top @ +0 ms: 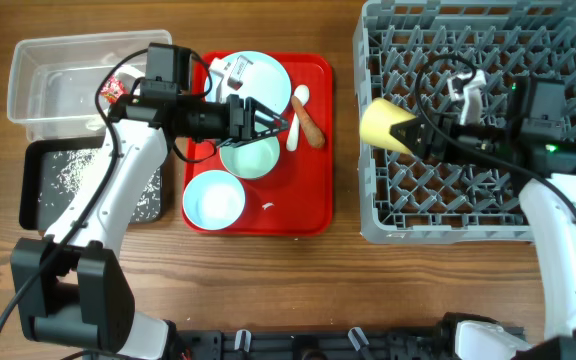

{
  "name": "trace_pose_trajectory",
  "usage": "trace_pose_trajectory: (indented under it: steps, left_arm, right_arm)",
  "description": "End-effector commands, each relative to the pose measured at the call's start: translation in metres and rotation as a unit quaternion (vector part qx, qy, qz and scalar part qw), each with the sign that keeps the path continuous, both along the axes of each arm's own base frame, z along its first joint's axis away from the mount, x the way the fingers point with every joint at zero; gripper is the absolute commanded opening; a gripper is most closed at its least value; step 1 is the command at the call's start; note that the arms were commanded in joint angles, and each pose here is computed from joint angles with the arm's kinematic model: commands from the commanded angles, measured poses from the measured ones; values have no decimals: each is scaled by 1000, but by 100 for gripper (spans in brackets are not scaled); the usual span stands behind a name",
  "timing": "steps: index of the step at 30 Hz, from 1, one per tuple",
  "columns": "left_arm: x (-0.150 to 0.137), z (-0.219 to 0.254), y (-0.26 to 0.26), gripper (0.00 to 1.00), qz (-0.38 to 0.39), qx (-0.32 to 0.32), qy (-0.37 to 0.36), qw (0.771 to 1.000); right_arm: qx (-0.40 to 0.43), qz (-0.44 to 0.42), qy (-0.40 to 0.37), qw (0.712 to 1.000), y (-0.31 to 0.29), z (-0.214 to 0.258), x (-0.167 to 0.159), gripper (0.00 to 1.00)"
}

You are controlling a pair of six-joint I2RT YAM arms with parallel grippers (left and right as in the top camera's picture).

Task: Sort waste into correct bins and load items into the dishwasher rack
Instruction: 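Lower the yellow cup into the dish rack with the right gripper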

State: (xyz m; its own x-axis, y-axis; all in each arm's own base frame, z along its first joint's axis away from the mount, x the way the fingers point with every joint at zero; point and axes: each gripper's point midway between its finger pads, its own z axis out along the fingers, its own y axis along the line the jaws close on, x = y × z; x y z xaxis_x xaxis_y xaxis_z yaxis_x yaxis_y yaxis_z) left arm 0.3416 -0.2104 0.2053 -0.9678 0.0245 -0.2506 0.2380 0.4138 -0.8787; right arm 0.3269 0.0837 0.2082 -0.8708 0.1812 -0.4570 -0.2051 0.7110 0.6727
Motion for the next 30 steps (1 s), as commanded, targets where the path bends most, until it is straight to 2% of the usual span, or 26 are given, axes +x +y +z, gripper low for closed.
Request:
trace_pose_trajectory:
  steps: [1, 6, 11, 14, 21, 30]
  left_arm:
    - [26, -46, 45, 47, 101, 190, -17, 976]
    - [30, -66, 73, 49, 139, 275, -11, 951]
    - [34, -72, 88, 50, 159, 317, -16, 935]
    - [35, -73, 91, 50, 164, 325, -18, 931]
    - [36, -74, 92, 50, 165, 327, -18, 930]
    - [36, -74, 92, 50, 165, 327, -18, 930]
  right_arm:
    - [-142, -90, -20, 986, -46, 34, 5, 41]
    - [-223, -152, 40, 962, -78, 52, -19, 41]
    - [-264, -190, 145, 934, -92, 29, -49, 41]
    - [-298, -179, 212, 913, -95, 9, -66, 41]
    - [-312, -142, 298, 891, -94, -23, -73, 41]
    - [-324, -90, 334, 880, -75, -51, -65, 41]
